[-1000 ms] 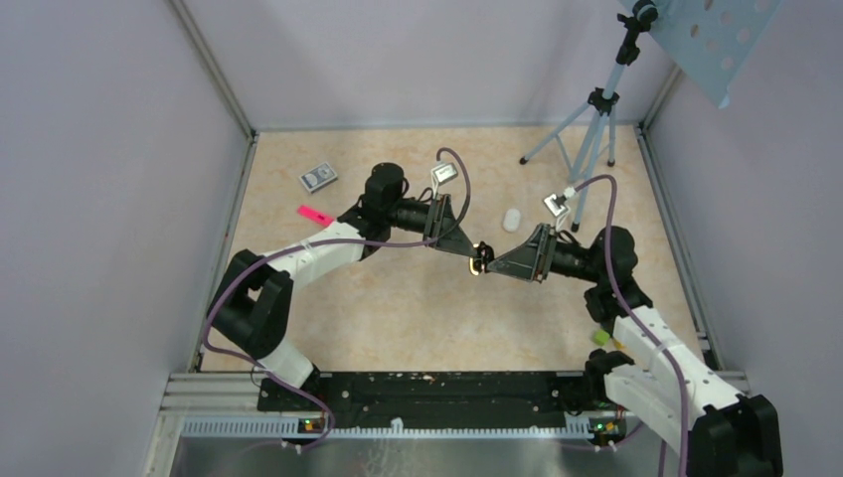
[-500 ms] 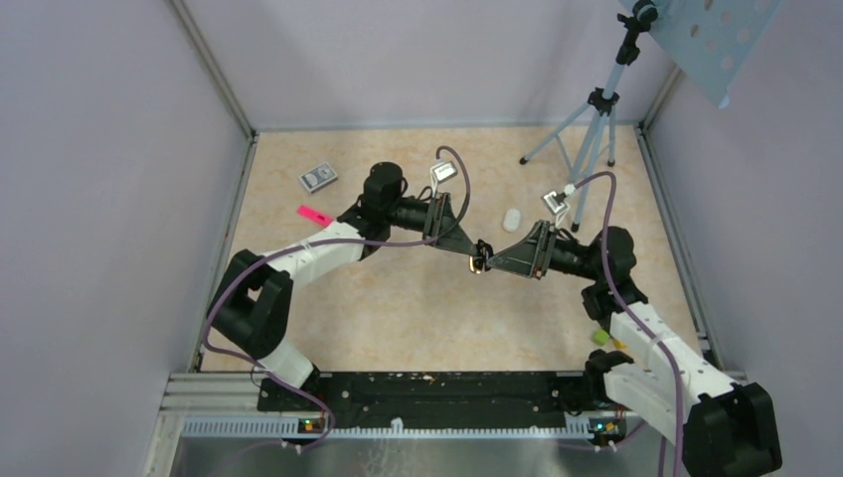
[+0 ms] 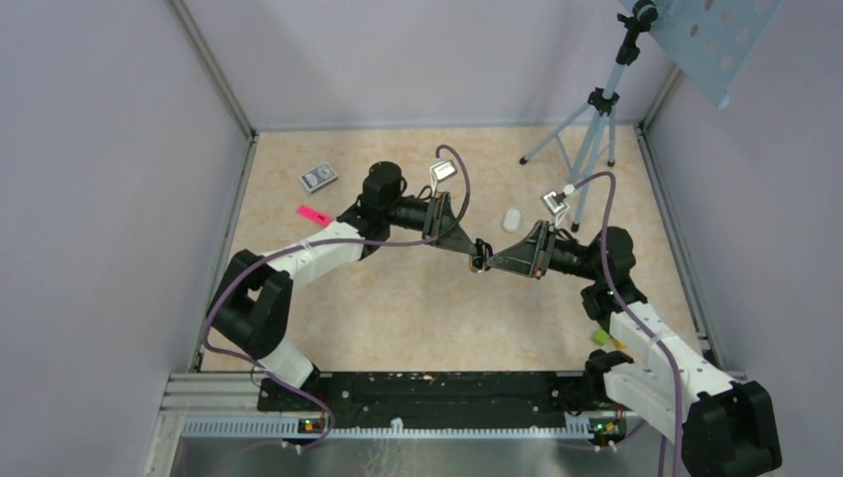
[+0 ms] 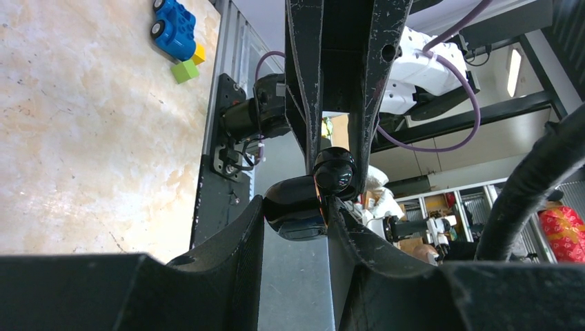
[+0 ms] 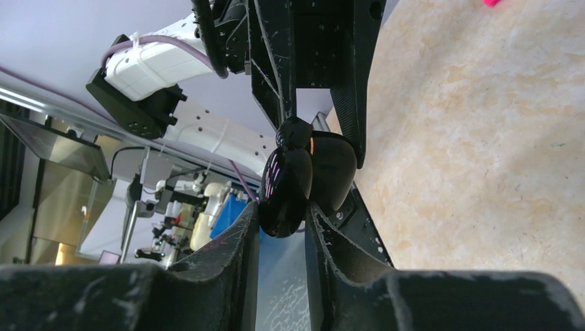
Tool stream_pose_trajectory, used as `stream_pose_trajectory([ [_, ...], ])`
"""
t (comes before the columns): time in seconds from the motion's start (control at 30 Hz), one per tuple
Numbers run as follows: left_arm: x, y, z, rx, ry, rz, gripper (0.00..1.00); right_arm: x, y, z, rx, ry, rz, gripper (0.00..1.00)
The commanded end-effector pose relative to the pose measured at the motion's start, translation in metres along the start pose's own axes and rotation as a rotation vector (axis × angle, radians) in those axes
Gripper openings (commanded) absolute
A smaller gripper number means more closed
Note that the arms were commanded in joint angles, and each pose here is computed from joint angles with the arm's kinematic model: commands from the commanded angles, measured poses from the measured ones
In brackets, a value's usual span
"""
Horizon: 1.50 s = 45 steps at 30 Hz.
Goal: Insert the wireless bluetooth earbuds into the charging case
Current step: Pass from the left arm to the right, then adjust the charging case with the earbuds in the left side groove of the charging case.
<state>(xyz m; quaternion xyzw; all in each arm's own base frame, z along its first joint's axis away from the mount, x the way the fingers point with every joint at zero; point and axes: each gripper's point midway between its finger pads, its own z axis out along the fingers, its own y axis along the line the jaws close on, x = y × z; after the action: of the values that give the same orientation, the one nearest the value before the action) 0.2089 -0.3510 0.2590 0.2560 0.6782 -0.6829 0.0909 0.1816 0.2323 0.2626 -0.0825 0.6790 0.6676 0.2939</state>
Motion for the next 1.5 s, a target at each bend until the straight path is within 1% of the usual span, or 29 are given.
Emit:
stream_pose_trajectory([
  [0.0,-0.006,-0.020,-0.003,0.036,-0.008,0.099,0.12,-0.005,0.004,0.000,-0.018,-0.023,-0.053,0.19],
  [0.17,-0.006,-0.020,-0.003,0.035,-0.007,0.100,0.13,-0.004,0.002,-0.001,-0.010,-0.022,-0.051,0.13],
  [0.27,-0.006,-0.020,-0.003,0.036,-0.007,0.102,0.17,-0.004,0.001,-0.001,-0.005,-0.025,-0.049,0.10],
  [0.33,-0.006,-0.020,-0.003,0.037,-0.004,0.103,0.24,-0.004,0.000,-0.001,-0.001,-0.028,-0.047,0.09],
  [0.57,-0.008,-0.018,-0.008,0.005,-0.003,0.125,0.56,-0.005,-0.005,-0.001,0.022,-0.043,-0.027,0.03],
  [0.63,-0.008,-0.015,-0.010,-0.013,-0.005,0.129,0.58,-0.006,-0.008,-0.001,0.034,-0.048,-0.014,0.00],
  [0.77,-0.008,-0.013,-0.015,-0.033,-0.007,0.135,0.60,-0.006,-0.008,-0.001,0.036,-0.052,-0.014,0.00],
  [0.83,-0.007,-0.013,-0.016,-0.036,-0.007,0.135,0.63,-0.006,-0.009,-0.001,0.037,-0.053,-0.013,0.00],
  [0.9,-0.007,-0.013,-0.017,-0.040,-0.006,0.137,0.68,-0.006,-0.011,-0.001,0.041,-0.056,-0.008,0.00],
  [0.97,-0.009,-0.014,-0.020,-0.055,-0.009,0.150,0.76,-0.006,-0.012,-0.001,0.046,-0.059,-0.003,0.00],
  [1.03,-0.016,-0.012,-0.024,-0.110,-0.029,0.185,0.80,-0.007,-0.013,-0.001,0.048,-0.062,0.002,0.00],
  [1.07,-0.017,-0.009,-0.027,-0.170,-0.033,0.179,0.82,-0.007,-0.013,-0.001,0.049,-0.063,0.004,0.00],
  [1.2,-0.046,-0.011,-0.039,-0.380,-0.109,0.354,0.86,-0.009,-0.009,0.000,0.041,-0.068,0.001,0.00],
  [1.27,-0.056,-0.019,-0.041,-0.446,-0.124,0.479,0.86,-0.010,-0.008,0.000,0.038,-0.068,-0.001,0.00],
  [1.37,-0.064,-0.027,-0.039,-0.538,-0.131,0.634,0.82,-0.012,-0.005,0.001,0.035,-0.068,-0.006,0.00],
  [1.47,-0.063,-0.033,-0.033,-0.576,-0.121,0.749,0.79,-0.013,-0.004,0.001,0.035,-0.068,-0.006,0.00],
])
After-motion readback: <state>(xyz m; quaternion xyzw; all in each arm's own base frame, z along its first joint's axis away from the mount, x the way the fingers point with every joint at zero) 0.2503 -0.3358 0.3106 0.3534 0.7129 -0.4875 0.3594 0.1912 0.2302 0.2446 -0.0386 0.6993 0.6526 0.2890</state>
